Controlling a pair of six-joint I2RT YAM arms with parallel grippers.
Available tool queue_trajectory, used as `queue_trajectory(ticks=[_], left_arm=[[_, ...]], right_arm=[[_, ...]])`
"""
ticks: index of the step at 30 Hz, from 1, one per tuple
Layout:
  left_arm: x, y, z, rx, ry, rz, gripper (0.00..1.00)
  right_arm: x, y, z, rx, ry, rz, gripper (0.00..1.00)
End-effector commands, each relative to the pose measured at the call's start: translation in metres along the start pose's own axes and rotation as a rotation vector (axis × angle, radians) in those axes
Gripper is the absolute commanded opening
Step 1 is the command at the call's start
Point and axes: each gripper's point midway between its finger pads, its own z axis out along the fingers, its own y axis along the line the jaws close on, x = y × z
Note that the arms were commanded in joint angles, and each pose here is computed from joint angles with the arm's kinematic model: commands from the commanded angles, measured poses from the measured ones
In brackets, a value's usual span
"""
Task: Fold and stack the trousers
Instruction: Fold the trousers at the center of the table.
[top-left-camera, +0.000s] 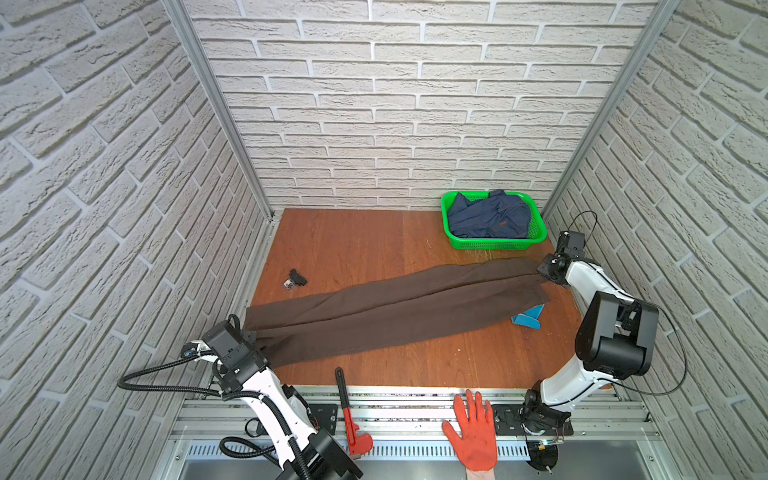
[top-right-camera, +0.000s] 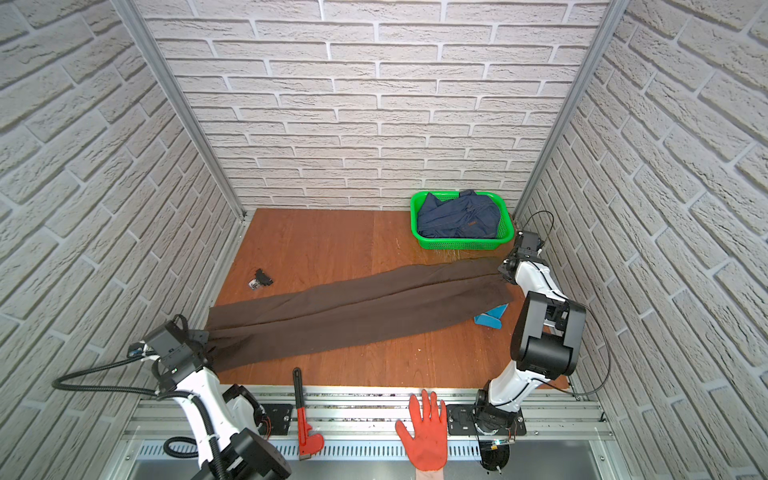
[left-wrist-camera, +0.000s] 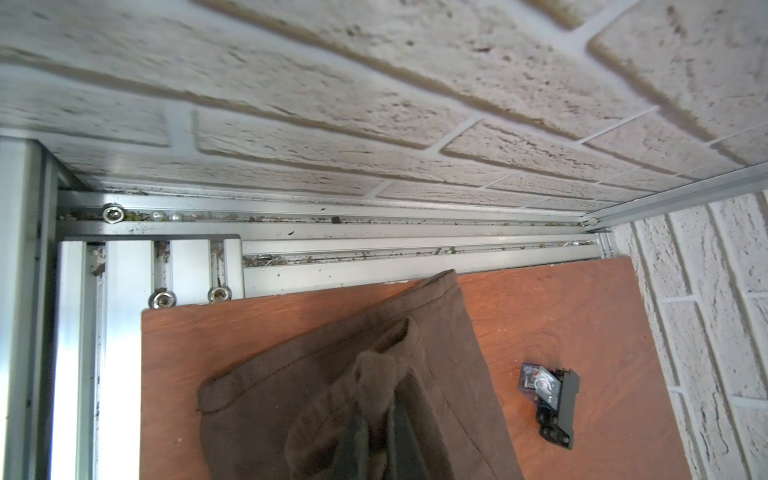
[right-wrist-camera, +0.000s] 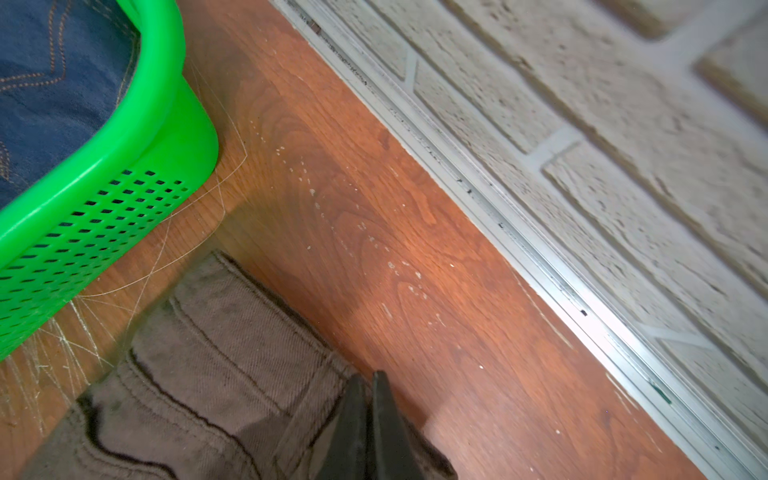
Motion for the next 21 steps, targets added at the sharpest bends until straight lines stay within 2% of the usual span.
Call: queue_trajectory(ticks=[1,8,21], left_arm=[[-0.004,0.011,0.003,-0.037,-0.038,-0.019,0.00],[0.001,0.016,0.006,-0.054,-0.024,-0.020,0.00],[0.005,0.023,0.005,-0.081,-0.012,-0.030,0.00]], right_arm=[[-0.015,-0.020,-0.006,0.051,-0.073,0.048,0.06],[0.003,-0.024,0.006,0.064,-0.030,0.051,0.06],[0.017,-0.036,0.006,0.108,0.001,0.056,0.06]])
